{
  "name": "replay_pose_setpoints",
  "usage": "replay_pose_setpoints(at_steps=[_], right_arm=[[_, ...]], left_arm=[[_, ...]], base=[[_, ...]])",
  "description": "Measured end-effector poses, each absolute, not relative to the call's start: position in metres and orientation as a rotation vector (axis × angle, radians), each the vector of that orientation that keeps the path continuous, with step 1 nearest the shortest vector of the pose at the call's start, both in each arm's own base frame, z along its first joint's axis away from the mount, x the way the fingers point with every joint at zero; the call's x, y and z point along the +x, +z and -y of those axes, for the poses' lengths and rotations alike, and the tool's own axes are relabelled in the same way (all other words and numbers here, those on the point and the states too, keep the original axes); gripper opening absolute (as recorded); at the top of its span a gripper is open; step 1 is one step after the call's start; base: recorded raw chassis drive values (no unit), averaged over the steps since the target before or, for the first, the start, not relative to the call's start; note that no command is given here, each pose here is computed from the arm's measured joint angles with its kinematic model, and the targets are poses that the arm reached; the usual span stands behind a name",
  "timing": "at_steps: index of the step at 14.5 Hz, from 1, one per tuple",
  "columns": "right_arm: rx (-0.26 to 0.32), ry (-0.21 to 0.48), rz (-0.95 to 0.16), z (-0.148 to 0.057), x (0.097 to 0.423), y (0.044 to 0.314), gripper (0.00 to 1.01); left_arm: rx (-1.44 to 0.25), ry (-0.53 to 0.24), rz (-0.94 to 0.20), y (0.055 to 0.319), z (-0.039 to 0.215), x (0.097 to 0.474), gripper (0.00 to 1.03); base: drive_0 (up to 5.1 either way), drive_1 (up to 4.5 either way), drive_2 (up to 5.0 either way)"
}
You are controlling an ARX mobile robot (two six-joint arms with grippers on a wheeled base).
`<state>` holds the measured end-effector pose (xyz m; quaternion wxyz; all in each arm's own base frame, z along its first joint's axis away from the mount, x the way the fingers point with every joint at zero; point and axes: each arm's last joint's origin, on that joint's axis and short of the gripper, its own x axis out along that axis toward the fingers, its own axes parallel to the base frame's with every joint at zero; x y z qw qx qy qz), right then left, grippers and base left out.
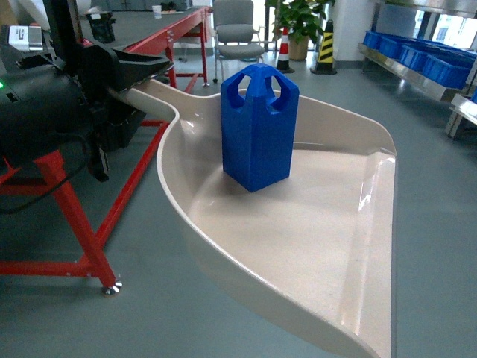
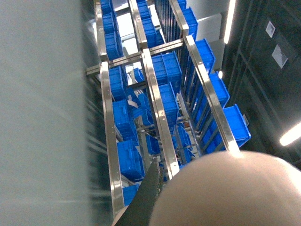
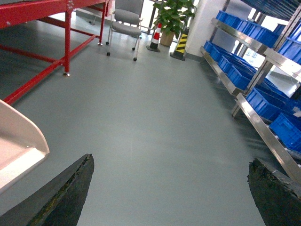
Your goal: Place part in tray to right shelf
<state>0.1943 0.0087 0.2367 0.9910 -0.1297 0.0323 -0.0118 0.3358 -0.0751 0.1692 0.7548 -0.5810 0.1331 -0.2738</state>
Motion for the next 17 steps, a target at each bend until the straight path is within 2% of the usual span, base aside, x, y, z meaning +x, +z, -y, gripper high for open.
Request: replay_pose_setpoints(at_steps=[3, 8, 11, 17], right_arm=[[-0.261, -0.04, -0.071, -0.0072, 0.1944, 0.2363, 0.98], [-0.261, -0.034, -0.073, -0.0075, 0.1944, 0.2362, 0.98], [-0.26, -0.034, -0.068, -0.0075, 0.1943, 0.2367, 0.98], [-0.26, -0.033, -0.069, -0.0075, 0.1945, 0.2367, 0.98]], left_arm=[[-1.263, -0.625, -0.31, 0.1693, 0.0814, 0.3342, 0.13], [-1.268, -0.593, -0.289, 0.1694, 0.0741, 0.3357, 0.13], [-1.267, -0.599, -0.288, 0.1698, 0.0749, 0.3355, 0.13], [-1.267, -0.598, -0.287, 0.1698, 0.0748, 0.3355, 0.13]], base=[[5.1, -2.36, -2.4], [5.1, -2.36, -2.4], [5.1, -2.36, -2.4], [0.0, 3.97, -4.0]])
